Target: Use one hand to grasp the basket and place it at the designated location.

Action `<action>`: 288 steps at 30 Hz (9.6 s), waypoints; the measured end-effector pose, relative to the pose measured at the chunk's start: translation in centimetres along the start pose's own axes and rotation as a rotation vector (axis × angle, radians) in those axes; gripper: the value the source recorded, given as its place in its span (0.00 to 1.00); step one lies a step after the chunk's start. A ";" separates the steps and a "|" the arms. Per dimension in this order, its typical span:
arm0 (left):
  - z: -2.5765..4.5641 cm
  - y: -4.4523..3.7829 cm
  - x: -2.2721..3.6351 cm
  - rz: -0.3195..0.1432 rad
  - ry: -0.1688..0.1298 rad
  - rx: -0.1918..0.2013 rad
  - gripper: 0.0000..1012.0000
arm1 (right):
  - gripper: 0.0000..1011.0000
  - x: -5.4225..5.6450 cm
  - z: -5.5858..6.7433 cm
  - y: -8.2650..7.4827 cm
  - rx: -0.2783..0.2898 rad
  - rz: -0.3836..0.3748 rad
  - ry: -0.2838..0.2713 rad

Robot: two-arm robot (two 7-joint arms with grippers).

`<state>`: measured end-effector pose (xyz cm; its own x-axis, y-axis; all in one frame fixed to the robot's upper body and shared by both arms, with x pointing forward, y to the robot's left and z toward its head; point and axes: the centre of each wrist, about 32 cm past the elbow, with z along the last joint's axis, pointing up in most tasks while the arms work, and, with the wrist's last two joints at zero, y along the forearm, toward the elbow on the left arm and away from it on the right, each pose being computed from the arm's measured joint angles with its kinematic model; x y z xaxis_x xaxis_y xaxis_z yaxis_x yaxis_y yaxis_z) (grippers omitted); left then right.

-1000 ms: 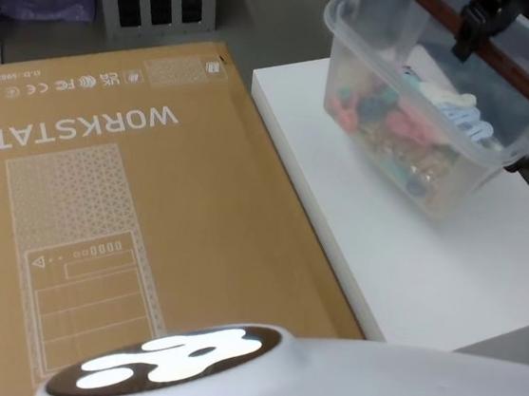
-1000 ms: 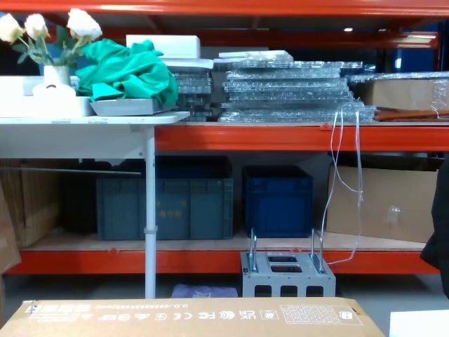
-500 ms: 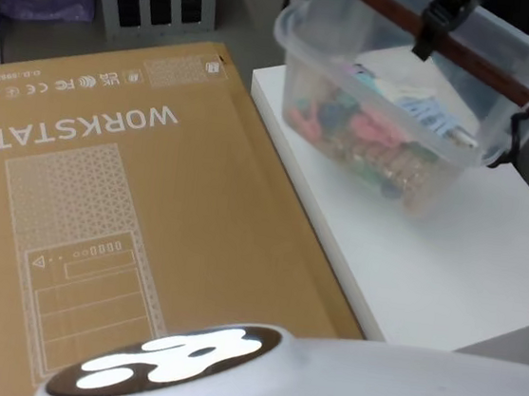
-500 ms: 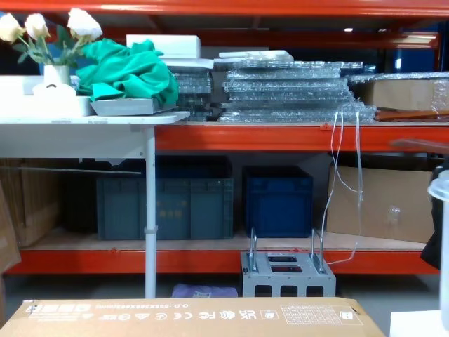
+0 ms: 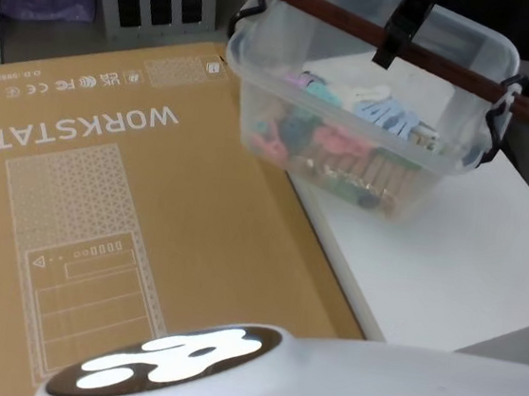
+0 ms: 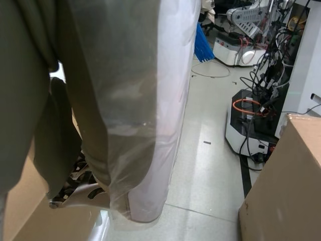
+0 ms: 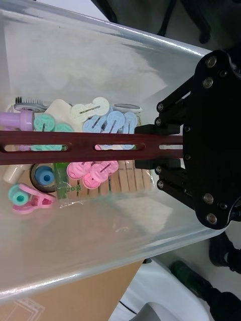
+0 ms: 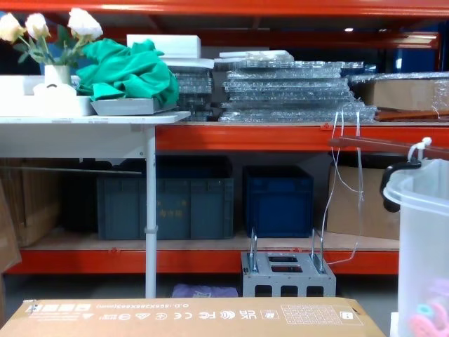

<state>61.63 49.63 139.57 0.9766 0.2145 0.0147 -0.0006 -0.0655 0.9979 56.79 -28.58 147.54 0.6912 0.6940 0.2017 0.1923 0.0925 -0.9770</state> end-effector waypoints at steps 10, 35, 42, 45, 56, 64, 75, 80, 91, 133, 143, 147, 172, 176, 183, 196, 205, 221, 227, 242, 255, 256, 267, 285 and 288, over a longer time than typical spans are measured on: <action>-0.02 0.00 0.00 0.000 0.000 0.000 0.00 | 0.23 1.3 2.9 -0.2 0.031 -0.018 -0.143; 0.00 0.00 0.00 0.000 0.000 0.000 0.00 | 0.23 2.9 10.3 -0.1 0.118 -0.049 -0.578; 0.00 0.00 0.00 0.000 0.000 0.000 0.00 | 0.23 3.2 12.3 0.2 0.128 -0.051 -0.676; 0.00 0.00 0.00 0.000 0.000 0.000 0.00 | 0.23 3.3 12.9 0.5 0.133 -0.050 -0.705; 0.00 0.00 0.00 0.000 0.000 0.000 0.00 | 0.23 3.9 15.1 1.5 0.150 -0.059 -0.782; 0.00 0.00 0.00 0.000 0.000 0.000 0.00 | 0.23 4.0 16.3 2.9 0.145 -0.068 -0.811; 0.00 0.00 0.00 0.000 0.000 0.000 0.00 | 0.23 4.1 17.2 4.6 0.157 -0.071 -0.818; 0.00 0.00 0.00 0.000 0.000 0.000 0.00 | 0.23 4.1 17.8 5.5 0.164 -0.063 -0.826; 0.00 0.00 0.00 0.000 0.000 0.000 0.00 | 0.23 4.3 18.9 7.6 0.173 -0.063 -0.829; -0.02 0.00 0.00 0.000 0.000 0.000 0.00 | 0.25 4.7 20.6 12.3 0.122 -0.027 -0.760; 0.00 0.00 0.00 0.000 0.000 0.000 0.00 | 0.59 4.7 19.8 11.5 0.136 -0.052 -0.761; 0.00 0.00 0.00 0.000 0.000 0.000 0.00 | 0.71 4.6 19.5 11.0 0.139 -0.064 -0.756; 0.00 0.00 0.00 0.000 0.000 0.000 0.00 | 0.99 3.0 17.0 5.9 0.170 -0.156 -0.727; 0.00 0.00 0.00 0.000 0.000 0.000 0.00 | 0.99 2.7 16.5 5.2 0.176 -0.167 -0.722; 0.00 0.00 0.00 0.000 0.000 0.000 0.00 | 0.99 2.5 16.3 4.7 0.181 -0.175 -0.727; 0.00 0.00 0.00 0.000 0.000 0.000 0.00 | 0.99 3.4 17.1 6.0 0.180 -0.146 -0.735; 0.00 0.00 0.00 0.000 0.000 0.000 0.00 | 0.99 4.5 18.0 7.2 0.161 -0.123 -0.732; 0.00 0.00 0.00 0.000 0.000 0.000 0.00 | 0.99 6.1 19.6 9.7 0.121 -0.072 -0.730; 0.00 0.00 0.00 0.000 0.000 0.000 0.00 | 0.99 6.4 19.9 10.6 0.108 -0.052 -0.730; 0.00 0.00 0.00 0.000 0.000 0.000 0.00 | 0.95 6.4 20.4 11.9 0.090 -0.019 -0.735; 0.00 0.00 0.00 0.000 0.000 0.000 0.00 | 0.63 6.2 20.2 11.7 0.098 -0.032 -0.730; 0.00 0.00 0.00 0.000 0.000 0.000 0.00 | 0.61 6.2 20.2 11.7 0.098 -0.033 -0.730; 0.00 0.00 0.00 0.000 0.000 0.000 0.00 | 0.24 6.1 20.2 11.4 0.100 -0.039 -0.726; 0.00 0.00 0.00 0.000 0.000 0.000 0.00 | 0.23 6.2 19.1 10.2 0.117 -0.041 -0.696; 0.00 0.00 0.00 0.000 0.000 0.000 0.00 | 0.23 6.2 18.8 9.9 0.117 -0.041 -0.690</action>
<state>61.63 49.63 139.58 0.9766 0.2145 0.0148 -0.0007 -0.0655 0.9979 49.92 -9.91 137.81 0.0769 0.9795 0.1862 0.1057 0.1777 -0.9784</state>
